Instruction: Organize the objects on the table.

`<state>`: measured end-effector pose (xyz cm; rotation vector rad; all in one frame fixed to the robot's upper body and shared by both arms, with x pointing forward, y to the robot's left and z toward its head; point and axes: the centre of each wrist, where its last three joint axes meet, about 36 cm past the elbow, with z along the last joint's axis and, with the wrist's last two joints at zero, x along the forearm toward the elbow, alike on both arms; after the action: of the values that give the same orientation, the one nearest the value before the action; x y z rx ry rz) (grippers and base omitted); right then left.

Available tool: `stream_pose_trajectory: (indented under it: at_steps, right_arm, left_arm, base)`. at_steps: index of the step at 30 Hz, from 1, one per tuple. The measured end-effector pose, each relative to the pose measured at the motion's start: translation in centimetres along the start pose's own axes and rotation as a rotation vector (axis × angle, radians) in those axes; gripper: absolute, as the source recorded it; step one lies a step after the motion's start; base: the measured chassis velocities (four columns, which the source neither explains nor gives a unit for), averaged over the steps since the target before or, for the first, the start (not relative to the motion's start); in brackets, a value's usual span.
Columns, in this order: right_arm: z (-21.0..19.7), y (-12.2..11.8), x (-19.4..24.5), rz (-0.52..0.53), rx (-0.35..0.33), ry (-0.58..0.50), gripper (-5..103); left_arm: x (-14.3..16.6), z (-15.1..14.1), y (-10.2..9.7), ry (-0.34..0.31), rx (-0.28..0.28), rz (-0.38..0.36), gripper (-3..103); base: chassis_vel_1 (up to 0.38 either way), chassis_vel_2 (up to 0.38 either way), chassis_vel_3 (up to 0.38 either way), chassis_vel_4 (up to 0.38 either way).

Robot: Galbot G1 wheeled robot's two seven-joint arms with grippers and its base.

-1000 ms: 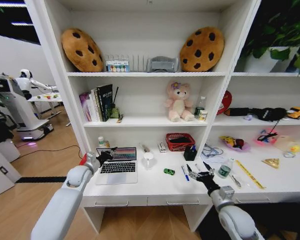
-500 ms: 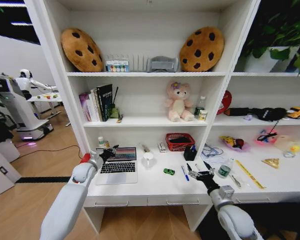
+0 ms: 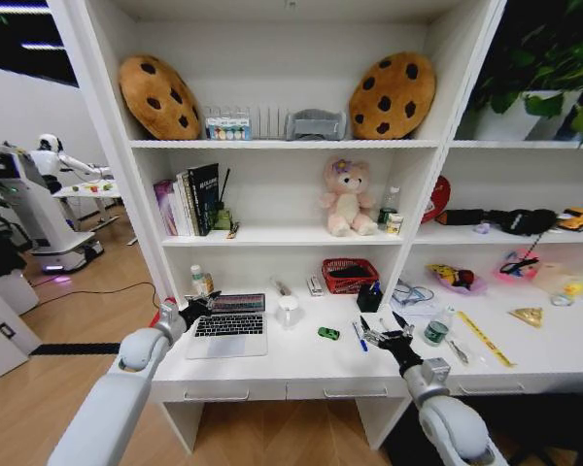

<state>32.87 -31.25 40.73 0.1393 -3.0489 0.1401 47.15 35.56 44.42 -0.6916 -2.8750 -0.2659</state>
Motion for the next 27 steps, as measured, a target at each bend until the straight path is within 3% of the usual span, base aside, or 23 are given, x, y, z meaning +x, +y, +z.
stream_pose_trajectory:
  at_steps: [6,17,27]
  right_arm:
    - [0.5,0.4,-0.2,-0.004,-0.001,0.01,100]
    - [0.5,-1.0,-0.2,0.019,0.006,-0.001,100]
    - [1.0,-1.3,-0.4,0.004,0.003,0.009,100]
  left_arm:
    - [0.1,-0.5,0.3,-0.024,0.01,-0.024,0]
    - [-4.0,-1.3,-0.8,-0.013,0.041,-0.014,0]
    - [-2.2,-0.5,0.0,0.041,-0.005,0.009,0]
  base:
    - [0.0,0.0,0.0,0.0]
    - [0.0,0.0,0.0,0.0]
    - [0.0,0.0,0.0,0.0]
